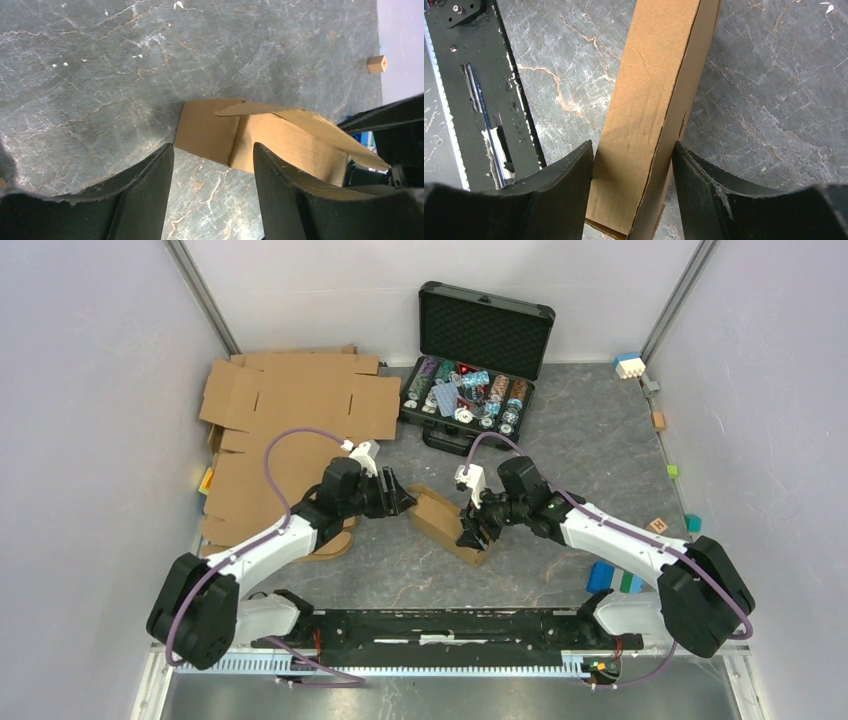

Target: Fold the paper box

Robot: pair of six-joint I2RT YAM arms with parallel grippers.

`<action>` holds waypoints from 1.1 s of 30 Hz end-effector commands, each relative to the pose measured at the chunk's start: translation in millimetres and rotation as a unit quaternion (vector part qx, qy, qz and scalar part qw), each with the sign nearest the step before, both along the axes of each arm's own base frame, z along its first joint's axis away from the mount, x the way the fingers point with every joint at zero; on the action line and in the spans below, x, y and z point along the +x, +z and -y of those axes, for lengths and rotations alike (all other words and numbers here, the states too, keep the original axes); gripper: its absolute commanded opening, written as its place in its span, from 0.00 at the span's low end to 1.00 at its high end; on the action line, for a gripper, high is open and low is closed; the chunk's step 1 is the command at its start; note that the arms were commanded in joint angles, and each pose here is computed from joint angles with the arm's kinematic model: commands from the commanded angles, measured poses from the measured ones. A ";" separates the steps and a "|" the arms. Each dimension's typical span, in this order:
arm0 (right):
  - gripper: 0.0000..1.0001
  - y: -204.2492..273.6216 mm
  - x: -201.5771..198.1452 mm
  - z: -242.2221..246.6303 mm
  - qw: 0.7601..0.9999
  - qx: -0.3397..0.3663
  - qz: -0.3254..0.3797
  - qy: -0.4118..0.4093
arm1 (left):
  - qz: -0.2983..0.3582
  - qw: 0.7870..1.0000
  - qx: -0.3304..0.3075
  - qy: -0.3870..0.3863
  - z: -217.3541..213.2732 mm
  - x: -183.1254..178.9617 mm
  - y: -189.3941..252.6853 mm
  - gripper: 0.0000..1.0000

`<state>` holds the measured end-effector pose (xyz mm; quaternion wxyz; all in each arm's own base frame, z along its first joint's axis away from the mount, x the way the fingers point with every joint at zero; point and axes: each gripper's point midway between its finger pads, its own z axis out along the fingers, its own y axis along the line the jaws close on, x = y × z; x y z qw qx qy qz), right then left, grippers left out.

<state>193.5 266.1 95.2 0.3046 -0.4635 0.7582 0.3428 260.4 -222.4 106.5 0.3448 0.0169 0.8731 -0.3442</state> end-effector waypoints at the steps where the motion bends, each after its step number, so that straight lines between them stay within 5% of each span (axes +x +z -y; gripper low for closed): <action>1: 0.63 -1.2 3.0 -3.6 1.000 0.004 0.019 0.014 | 0.015 1.000 -0.021 -0.011 10.5 15.1 9.7 0.66; 16: 0.98 10.9 30.6 11.2 0.996 -0.032 0.058 -0.065 | -0.022 0.999 0.001 -0.032 17.2 18.2 -13.7 0.54; 33: 0.98 71.4 62.5 7.4 0.979 -0.011 0.136 -0.153 | -0.041 0.998 0.021 -0.039 18.7 22.1 -21.6 0.49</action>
